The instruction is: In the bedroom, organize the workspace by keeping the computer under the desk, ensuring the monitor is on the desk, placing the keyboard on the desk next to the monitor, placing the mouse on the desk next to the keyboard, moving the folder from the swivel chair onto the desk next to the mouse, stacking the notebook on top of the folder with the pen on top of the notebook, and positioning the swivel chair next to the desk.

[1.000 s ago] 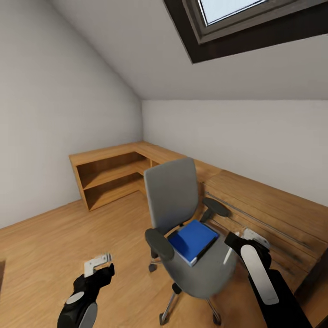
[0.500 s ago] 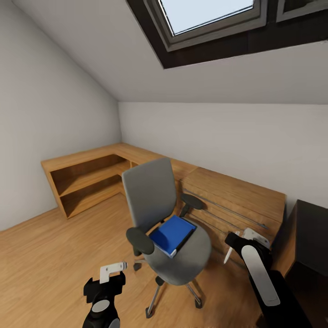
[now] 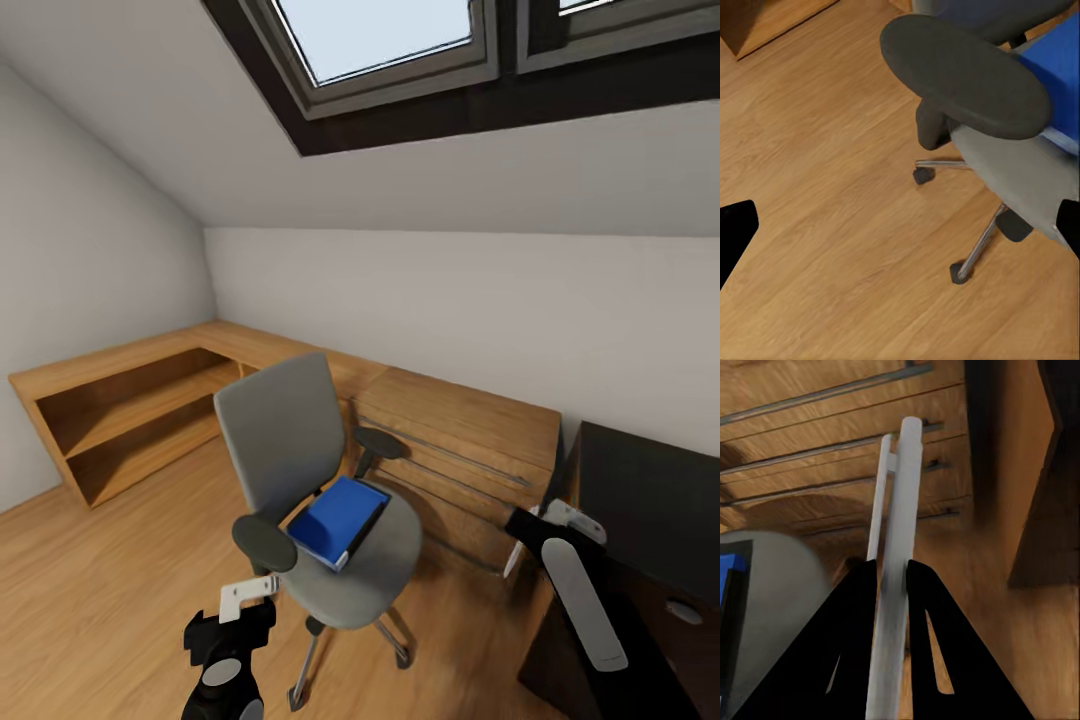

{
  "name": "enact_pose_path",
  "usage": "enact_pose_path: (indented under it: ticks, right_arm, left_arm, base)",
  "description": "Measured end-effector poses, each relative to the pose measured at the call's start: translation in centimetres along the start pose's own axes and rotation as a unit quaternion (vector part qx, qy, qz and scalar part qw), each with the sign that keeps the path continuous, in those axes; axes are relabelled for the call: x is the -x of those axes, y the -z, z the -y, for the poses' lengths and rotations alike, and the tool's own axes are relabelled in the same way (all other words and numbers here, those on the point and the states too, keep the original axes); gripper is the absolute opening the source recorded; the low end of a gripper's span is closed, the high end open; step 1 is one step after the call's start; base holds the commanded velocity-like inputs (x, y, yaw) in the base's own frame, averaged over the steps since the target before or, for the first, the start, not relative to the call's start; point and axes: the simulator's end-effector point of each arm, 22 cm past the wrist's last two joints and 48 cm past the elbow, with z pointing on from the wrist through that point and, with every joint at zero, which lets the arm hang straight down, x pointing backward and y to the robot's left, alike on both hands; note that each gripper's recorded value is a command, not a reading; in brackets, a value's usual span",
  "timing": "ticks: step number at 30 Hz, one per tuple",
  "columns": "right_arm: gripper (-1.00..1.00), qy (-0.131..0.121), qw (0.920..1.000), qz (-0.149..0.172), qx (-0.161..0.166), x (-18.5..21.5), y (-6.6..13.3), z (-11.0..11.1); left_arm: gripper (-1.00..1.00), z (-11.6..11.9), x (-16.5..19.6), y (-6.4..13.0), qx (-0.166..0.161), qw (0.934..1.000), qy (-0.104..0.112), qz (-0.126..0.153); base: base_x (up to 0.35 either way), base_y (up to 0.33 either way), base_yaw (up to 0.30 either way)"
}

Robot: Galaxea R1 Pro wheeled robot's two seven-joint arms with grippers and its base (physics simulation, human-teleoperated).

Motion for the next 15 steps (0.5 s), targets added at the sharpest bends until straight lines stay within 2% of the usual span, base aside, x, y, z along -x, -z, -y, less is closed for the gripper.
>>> enact_pose_path:
  ticks: [5, 11, 15]
  right_arm:
    - [-1.0, -0.011, 0.9999, 0.008, -0.01, 1.2, -0.1, 1.4]
    - [-1.0, -0.023, 0.9995, 0.014, -0.018, 2.1, -0.1, 2.5]
    - [-1.0, -0.033, 0.999, 0.016, -0.024, 2.6, -0.2, 3.4]
  left_arm:
    - [1.0, -0.1, -0.2, -0.1, 0.0, 1.0, -0.001, -0.002]
    - [1.0, -0.1, -0.8, -0.3, 0.002, 0.9999, -0.006, -0.008]
    - [1.0, -0.1, -0.8, -0.3, 0.002, 0.9999, -0.007, -0.008]
  base:
    - [0.006, -0.037, -0.298]
    - [0.093, -0.263, -0.298]
    - [0.228, -0.243, -0.256]
